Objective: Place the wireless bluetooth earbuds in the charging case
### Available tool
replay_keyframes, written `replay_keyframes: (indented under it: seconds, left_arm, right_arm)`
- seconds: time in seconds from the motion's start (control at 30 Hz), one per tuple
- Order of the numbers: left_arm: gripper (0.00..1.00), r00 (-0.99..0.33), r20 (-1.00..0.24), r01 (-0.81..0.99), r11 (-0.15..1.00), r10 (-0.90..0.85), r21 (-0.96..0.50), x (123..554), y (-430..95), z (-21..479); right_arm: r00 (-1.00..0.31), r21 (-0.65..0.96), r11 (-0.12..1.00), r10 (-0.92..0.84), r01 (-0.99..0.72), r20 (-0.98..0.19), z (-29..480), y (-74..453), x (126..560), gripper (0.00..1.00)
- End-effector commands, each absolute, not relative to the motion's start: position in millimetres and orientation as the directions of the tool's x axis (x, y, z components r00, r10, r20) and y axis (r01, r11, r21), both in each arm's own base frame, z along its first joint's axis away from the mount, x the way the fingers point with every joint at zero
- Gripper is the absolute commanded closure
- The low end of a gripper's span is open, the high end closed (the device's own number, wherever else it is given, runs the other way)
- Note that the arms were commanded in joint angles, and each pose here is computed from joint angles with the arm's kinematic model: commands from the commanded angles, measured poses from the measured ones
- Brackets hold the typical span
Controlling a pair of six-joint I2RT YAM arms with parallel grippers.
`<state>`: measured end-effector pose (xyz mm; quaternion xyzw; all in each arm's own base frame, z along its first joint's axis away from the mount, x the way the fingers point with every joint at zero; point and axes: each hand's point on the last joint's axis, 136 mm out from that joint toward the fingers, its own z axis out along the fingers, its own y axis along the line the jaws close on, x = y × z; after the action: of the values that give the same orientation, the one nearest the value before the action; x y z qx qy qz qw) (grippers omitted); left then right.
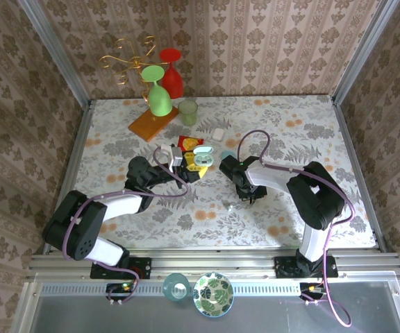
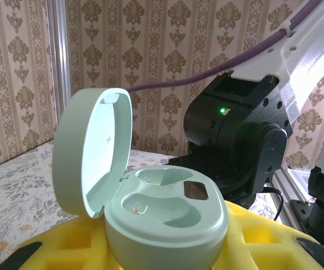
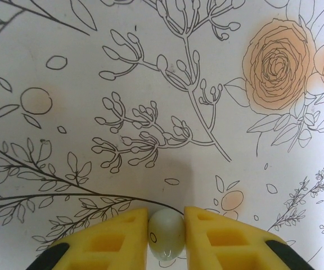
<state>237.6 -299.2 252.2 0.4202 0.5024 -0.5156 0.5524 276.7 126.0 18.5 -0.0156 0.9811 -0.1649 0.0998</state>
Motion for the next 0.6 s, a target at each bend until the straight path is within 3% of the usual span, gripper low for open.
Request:
replay_keyframes:
  seconds: [0.0, 0.23, 0.37, 0.47, 0.57]
  left_arm:
    - [0.73, 0.017, -0.986, 0.994, 0.113, -0.167, -0.002, 233.3, -295.3, 263.1]
    - [0.73, 0.014, -0.987, 0.993, 0.122, -0.162, -0.006, 236.2, -295.1, 260.1]
    - [0.73, 0.012, -0.987, 0.992, 0.123, -0.161, -0.008, 237.9, -295.8, 259.2]
    - [0.73, 0.014, -0.987, 0.993, 0.122, -0.161, -0.006, 238.5, -296.1, 260.2]
    - [0.73, 0.009, -0.987, 0.993, 0.121, -0.16, -0.01, 238.8, -296.4, 259.0]
  right_arm:
    - [-0.979, -0.363, 0.932, -0.069, 0.006, -0.193, 24.0, 122.6, 277.7, 0.8]
    - [-0.956, -0.191, 0.981, -0.026, 0.032, -0.292, 57.7, 137.4, 286.0, 0.82]
    - [-0.937, 0.095, 0.995, 0.051, 0.019, -0.346, 90.5, 161.8, 291.4, 0.81]
    - [-0.94, 0.414, 0.91, 0.138, -0.004, -0.312, 116.2, 186.5, 291.1, 0.8]
    - [-0.941, 0.601, 0.798, 0.174, -0.039, -0.291, 148.2, 200.0, 290.0, 0.79]
